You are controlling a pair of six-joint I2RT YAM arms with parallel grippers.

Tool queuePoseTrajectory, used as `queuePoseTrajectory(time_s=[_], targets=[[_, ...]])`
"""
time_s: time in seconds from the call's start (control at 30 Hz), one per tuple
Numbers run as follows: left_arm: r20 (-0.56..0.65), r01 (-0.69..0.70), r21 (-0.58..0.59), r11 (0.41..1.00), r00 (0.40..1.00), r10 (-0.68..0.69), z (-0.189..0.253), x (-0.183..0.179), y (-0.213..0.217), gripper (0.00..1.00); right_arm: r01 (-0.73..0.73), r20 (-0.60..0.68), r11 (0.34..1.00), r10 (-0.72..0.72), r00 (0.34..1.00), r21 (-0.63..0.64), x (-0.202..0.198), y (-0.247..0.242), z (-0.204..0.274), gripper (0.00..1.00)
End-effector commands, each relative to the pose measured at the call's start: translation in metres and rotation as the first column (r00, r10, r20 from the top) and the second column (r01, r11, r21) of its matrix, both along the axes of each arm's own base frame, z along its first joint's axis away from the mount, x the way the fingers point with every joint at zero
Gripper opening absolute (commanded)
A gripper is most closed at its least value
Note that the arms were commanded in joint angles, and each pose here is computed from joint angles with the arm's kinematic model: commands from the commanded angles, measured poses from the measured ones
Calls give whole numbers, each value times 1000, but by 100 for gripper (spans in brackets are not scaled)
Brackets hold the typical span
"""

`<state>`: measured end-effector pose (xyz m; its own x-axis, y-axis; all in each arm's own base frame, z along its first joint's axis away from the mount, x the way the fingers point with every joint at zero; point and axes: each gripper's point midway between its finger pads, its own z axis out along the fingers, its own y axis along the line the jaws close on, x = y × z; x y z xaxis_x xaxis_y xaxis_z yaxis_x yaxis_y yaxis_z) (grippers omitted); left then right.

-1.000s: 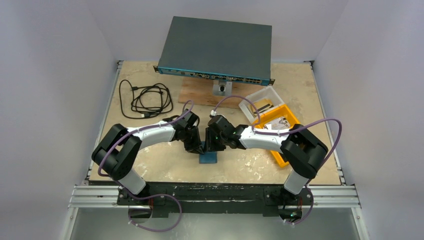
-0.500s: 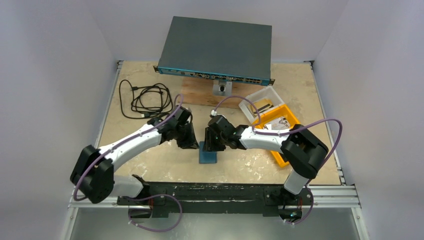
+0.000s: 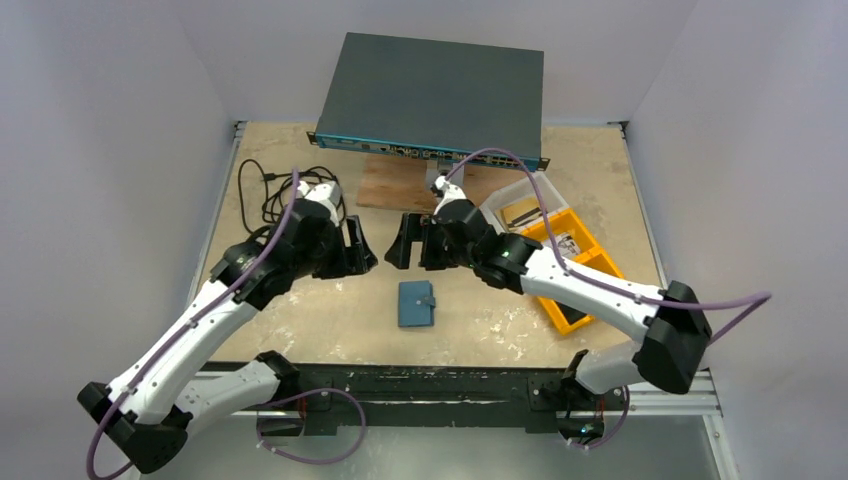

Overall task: Take the credit cards out of the card holder
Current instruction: Reset both arms

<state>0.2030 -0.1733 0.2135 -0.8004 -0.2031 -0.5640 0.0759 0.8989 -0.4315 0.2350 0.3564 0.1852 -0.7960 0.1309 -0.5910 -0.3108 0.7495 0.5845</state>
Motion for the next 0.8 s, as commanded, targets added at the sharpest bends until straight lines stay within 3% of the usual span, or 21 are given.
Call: queuePoseTrajectory(time_s=[0.0,0.03,0.1,0.37,0.77], targets=[[124,-16,49,999,992,9,37,1,23,80,62,114,997,-68,991,52,8,-16,48,98],[137,-15,50,999,991,8,42,1,25,91,74,134,995,-82,988,65,8,-21,57,99],[159,-19,51,999,987,11,50,0,28,100,99,175,992,-112,978,81,9,-31,72,99],[228,-53,68,996,973,37,69,5,38,100,163,258,979,-191,947,125,9,-60,107,99],[230,-66,87,994,972,44,66,7,41,100,156,257,978,-187,948,137,9,-57,106,99]])
